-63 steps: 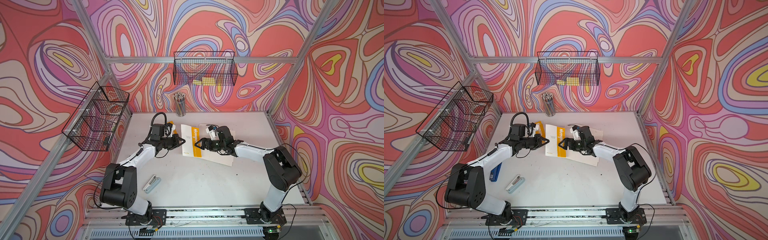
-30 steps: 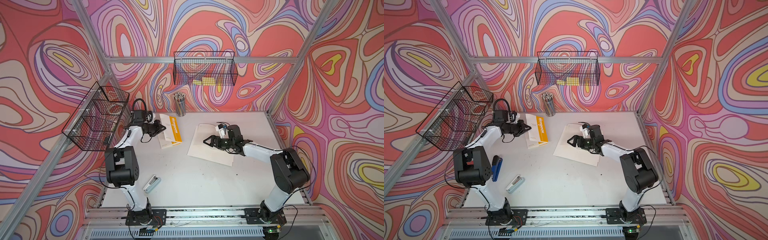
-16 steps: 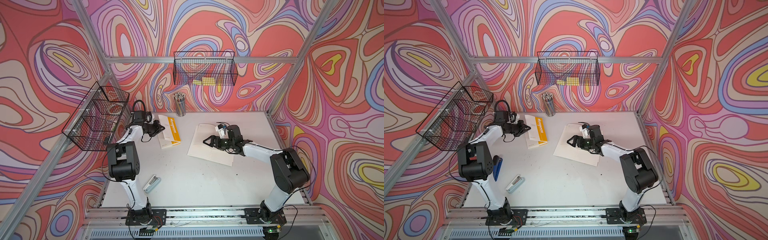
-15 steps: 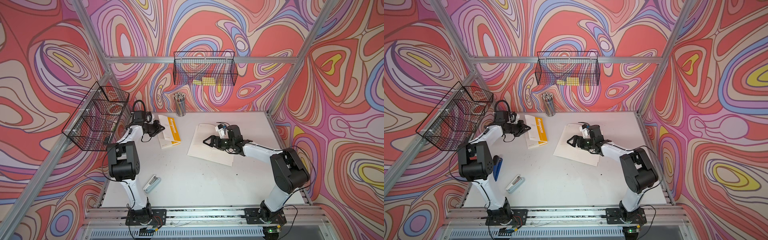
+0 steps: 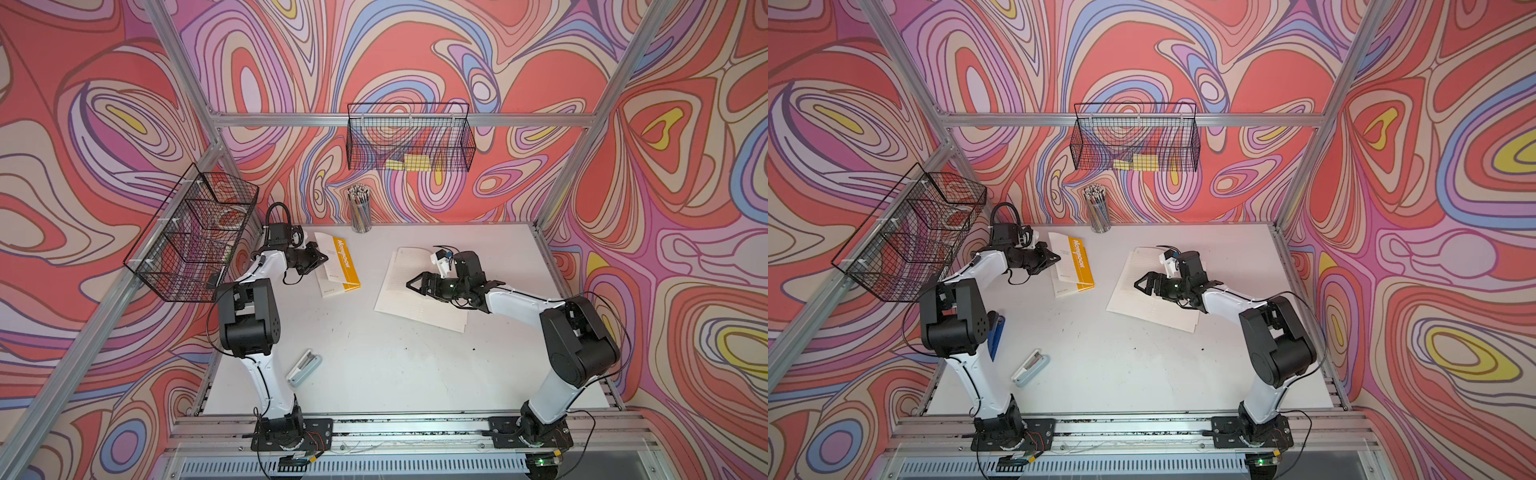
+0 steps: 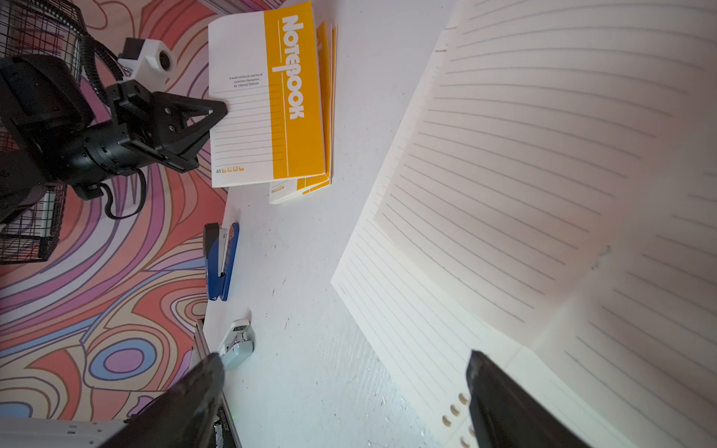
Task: Close the notebook
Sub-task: Place the notebook at the notebook.
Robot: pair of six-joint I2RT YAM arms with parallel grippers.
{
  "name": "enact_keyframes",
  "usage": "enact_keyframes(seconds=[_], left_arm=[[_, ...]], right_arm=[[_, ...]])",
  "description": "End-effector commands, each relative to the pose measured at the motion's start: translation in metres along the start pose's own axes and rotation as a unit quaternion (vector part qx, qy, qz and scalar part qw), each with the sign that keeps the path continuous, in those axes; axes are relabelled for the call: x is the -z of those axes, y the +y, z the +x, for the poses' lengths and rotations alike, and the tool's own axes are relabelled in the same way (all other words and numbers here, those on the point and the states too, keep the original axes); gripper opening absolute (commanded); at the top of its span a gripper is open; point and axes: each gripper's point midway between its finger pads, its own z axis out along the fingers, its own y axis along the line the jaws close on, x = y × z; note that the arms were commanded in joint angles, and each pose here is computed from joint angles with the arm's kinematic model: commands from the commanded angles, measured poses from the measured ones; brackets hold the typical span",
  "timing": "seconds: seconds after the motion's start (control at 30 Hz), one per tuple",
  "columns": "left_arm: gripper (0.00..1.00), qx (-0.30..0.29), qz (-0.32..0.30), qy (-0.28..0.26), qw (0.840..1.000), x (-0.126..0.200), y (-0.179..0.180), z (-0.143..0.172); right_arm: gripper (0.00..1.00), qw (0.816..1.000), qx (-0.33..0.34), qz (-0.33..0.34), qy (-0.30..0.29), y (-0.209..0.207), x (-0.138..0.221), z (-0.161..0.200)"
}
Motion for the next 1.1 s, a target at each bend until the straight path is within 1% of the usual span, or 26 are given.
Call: enact_keyframes(seconds=[0.0,0.2,0.47,1.07], left_arm=[[0.0,-0.009,-0.02,-0.002,1.0,-0.005,0.014,-0.003],[0.0,-0.001,-0.053,0.015,0.998,-0.012,0.033,0.005],[0.0,-0.001,-0.078,0.028,0.997,-0.014,0.045,0.011],[0.0,-0.001,-0.102,0.042,0.994,-0.022,0.058,0.019]], right_arm=[[0.98,1.0,0.005,-0.006,-0.009,0.005,0.006,-0.002],[0.98,1.0,0.003,-0.008,-0.009,0.004,0.005,-0.001],[0.98,1.0,0.004,-0.009,-0.011,0.006,0.005,-0.003],[0.98,1.0,0.002,-0.012,-0.011,0.006,0.006,-0.002]])
